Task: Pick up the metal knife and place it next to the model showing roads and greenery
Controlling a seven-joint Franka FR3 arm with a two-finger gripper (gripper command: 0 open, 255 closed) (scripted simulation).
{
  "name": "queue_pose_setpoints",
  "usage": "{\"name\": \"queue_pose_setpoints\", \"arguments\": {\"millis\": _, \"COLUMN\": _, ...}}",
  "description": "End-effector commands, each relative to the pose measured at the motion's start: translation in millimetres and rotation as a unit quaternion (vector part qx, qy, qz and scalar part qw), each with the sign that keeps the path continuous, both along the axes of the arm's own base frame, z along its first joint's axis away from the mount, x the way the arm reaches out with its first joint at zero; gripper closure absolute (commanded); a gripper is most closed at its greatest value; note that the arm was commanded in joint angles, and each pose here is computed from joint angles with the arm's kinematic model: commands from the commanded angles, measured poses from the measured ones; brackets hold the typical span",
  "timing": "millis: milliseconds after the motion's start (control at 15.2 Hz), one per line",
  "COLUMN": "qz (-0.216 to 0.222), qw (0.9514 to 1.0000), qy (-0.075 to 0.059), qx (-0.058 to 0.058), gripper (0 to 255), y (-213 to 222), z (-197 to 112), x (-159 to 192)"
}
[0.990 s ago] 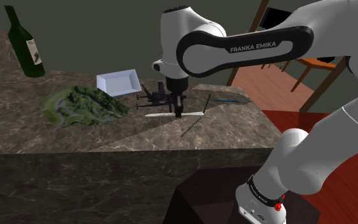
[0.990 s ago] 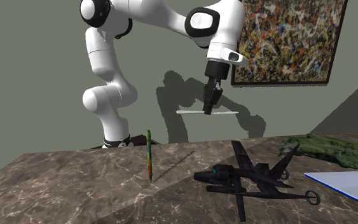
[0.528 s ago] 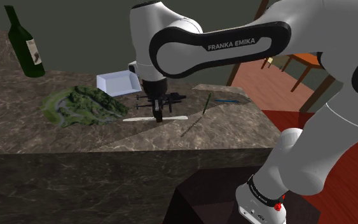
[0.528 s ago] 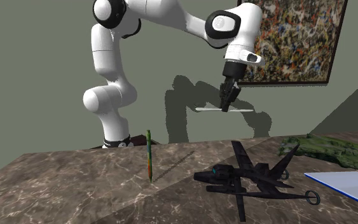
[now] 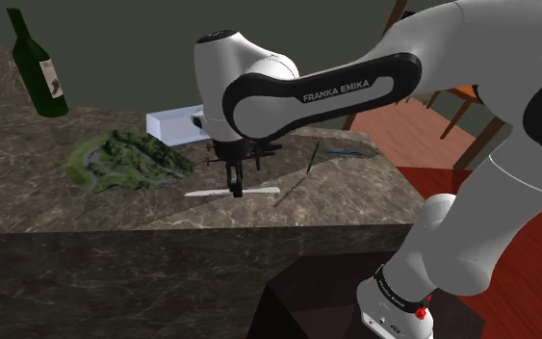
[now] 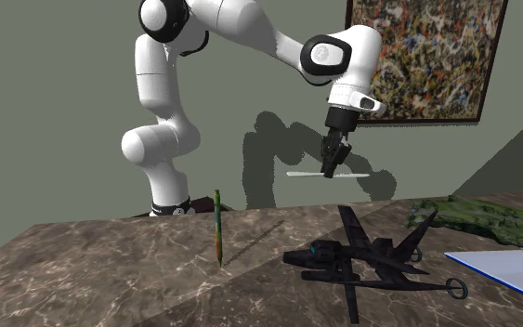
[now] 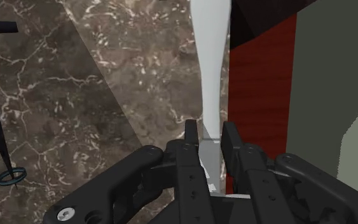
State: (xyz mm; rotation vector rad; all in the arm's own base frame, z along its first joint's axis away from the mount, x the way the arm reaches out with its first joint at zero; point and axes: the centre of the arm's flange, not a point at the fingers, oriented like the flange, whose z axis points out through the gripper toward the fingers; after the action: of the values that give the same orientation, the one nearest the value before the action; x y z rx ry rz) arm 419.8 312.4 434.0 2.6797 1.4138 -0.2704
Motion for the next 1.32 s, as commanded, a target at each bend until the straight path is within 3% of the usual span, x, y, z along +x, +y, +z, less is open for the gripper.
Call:
{"name": "queue_pose_setpoints", "arguments": {"millis": 0, "qz": 0.000, "qw": 1.0000, "qy": 0.000, "qx": 0.000, "gripper": 255, "y": 0.8, "z": -10.8, "x": -0.4}}
{"name": "queue_pose_setpoints", "arguments": {"millis": 924, "qz": 0.000, "qw": 1.0000, "qy": 0.000, "qx": 0.000, "gripper": 255, "y": 0.8, "z": -84.7, "x": -0.4}}
{"name": "queue_pose_setpoints", "arguments": {"millis": 1254, "qz": 0.000, "qw": 1.0000, "qy": 0.000, "qx": 0.000, "gripper": 255, "y": 0.8, "z": -88.6, "x": -0.4}}
